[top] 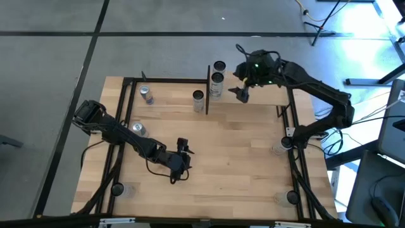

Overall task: Place canned beverage on shelf
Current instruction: Put the top white yellow soda can on the shelf

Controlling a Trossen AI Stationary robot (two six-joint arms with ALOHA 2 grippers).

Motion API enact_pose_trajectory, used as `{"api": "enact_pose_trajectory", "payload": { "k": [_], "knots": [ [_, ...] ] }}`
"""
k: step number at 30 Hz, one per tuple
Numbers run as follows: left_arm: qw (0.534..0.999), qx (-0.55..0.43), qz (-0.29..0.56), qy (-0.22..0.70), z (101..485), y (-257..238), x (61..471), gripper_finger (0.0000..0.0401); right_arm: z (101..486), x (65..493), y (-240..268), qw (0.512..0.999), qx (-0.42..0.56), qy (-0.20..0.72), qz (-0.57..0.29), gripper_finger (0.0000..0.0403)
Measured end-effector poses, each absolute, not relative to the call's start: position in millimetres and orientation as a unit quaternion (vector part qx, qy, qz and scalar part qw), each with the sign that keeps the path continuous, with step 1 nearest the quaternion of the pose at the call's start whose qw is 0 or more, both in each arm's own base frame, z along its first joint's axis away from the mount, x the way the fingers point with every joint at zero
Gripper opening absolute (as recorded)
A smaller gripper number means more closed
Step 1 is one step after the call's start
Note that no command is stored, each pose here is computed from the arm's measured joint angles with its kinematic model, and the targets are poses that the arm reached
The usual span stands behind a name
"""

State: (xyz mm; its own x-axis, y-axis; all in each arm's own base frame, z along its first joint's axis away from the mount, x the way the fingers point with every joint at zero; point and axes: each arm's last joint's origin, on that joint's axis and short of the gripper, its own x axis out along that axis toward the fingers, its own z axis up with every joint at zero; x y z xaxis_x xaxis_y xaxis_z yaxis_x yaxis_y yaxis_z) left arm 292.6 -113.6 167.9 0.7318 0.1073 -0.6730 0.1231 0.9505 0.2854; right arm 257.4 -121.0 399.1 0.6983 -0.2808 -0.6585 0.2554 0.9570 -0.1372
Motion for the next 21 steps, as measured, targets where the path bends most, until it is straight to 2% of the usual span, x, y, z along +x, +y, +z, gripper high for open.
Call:
{"api": "enact_pose_trajectory", "payload": {
  "k": [3,9,15,21],
  "knots": [
    [0.917,0.157,-0.004,0.366,167.9,-113.5,292.6,0.0284,393.9,246.2,-107.2,0.908,0.008,0.394,-0.144,0.0351],
    [0.917,0.151,0.013,0.37,167.5,-102.5,296.5,0.0284,360.2,232.9,-71.4,0.885,-0.004,0.437,-0.159,0.0351],
    [0.918,0.127,0.053,0.373,174.5,-77.9,300.0,0.0284,315.9,222.5,-39.2,0.898,-0.038,0.41,-0.155,0.0351],
    [0.922,0.1,0.102,0.359,192.2,-41.6,277.5,0.0284,279.3,222.2,-24.0,0.92,-0.051,0.364,-0.134,0.0351]
  ]
}}
